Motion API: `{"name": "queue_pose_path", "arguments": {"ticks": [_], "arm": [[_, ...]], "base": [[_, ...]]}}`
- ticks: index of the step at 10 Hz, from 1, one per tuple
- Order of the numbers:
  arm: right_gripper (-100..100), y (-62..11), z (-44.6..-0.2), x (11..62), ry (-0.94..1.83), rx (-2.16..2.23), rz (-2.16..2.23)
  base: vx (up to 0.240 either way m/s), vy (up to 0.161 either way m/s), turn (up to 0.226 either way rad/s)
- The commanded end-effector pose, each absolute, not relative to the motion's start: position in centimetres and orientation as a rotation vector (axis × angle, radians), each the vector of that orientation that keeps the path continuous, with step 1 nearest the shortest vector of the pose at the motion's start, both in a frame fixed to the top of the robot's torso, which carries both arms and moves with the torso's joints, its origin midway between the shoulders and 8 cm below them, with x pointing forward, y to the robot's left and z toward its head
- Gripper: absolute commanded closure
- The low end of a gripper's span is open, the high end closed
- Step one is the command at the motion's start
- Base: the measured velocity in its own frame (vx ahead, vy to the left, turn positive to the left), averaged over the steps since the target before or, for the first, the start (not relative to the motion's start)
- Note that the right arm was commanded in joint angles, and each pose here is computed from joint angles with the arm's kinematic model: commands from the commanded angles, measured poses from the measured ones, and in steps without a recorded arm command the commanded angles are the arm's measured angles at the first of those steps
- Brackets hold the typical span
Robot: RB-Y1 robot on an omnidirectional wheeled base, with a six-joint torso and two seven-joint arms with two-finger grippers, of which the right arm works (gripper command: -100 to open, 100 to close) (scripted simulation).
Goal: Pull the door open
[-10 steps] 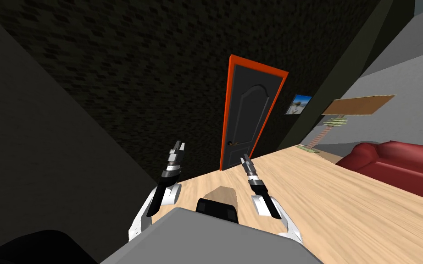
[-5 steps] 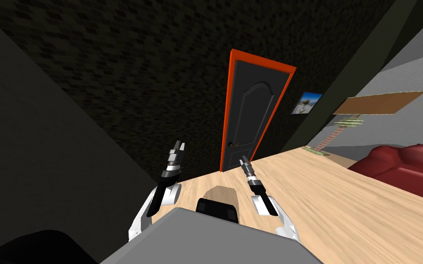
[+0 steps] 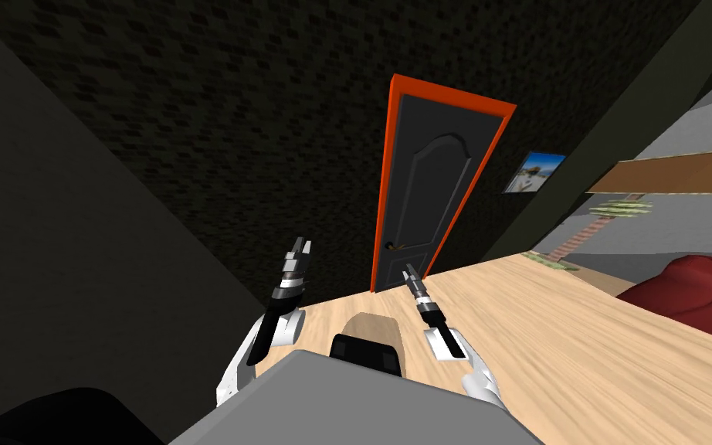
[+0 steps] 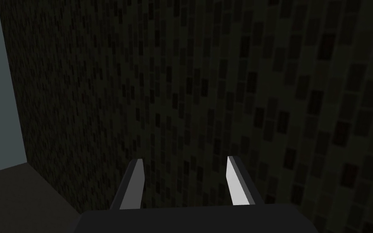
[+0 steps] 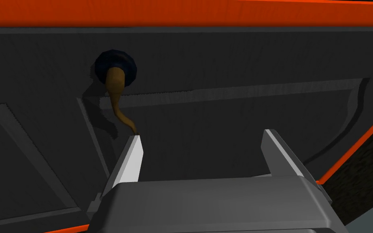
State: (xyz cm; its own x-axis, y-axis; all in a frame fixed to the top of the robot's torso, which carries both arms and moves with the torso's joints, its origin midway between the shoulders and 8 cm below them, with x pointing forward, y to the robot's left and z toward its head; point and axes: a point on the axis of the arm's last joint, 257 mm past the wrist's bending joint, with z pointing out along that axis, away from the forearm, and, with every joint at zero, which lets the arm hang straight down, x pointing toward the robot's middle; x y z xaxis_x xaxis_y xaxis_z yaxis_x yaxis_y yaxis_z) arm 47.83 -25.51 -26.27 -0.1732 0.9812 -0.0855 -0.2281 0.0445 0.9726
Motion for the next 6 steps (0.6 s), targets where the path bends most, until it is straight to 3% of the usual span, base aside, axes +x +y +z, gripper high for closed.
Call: {"name": "queue_pose_path", "arguments": {"ticks": [1, 6], "arm": [[-100, -25.8, -27.2, 47.9, 1.216, 0.915, 1.383], [-100, -26.6, -29.5, 48.5, 1.268, 0.936, 1.368]], "base": [[0.048, -0.052, 0.033], [0.050, -0.038, 0.048]]}}
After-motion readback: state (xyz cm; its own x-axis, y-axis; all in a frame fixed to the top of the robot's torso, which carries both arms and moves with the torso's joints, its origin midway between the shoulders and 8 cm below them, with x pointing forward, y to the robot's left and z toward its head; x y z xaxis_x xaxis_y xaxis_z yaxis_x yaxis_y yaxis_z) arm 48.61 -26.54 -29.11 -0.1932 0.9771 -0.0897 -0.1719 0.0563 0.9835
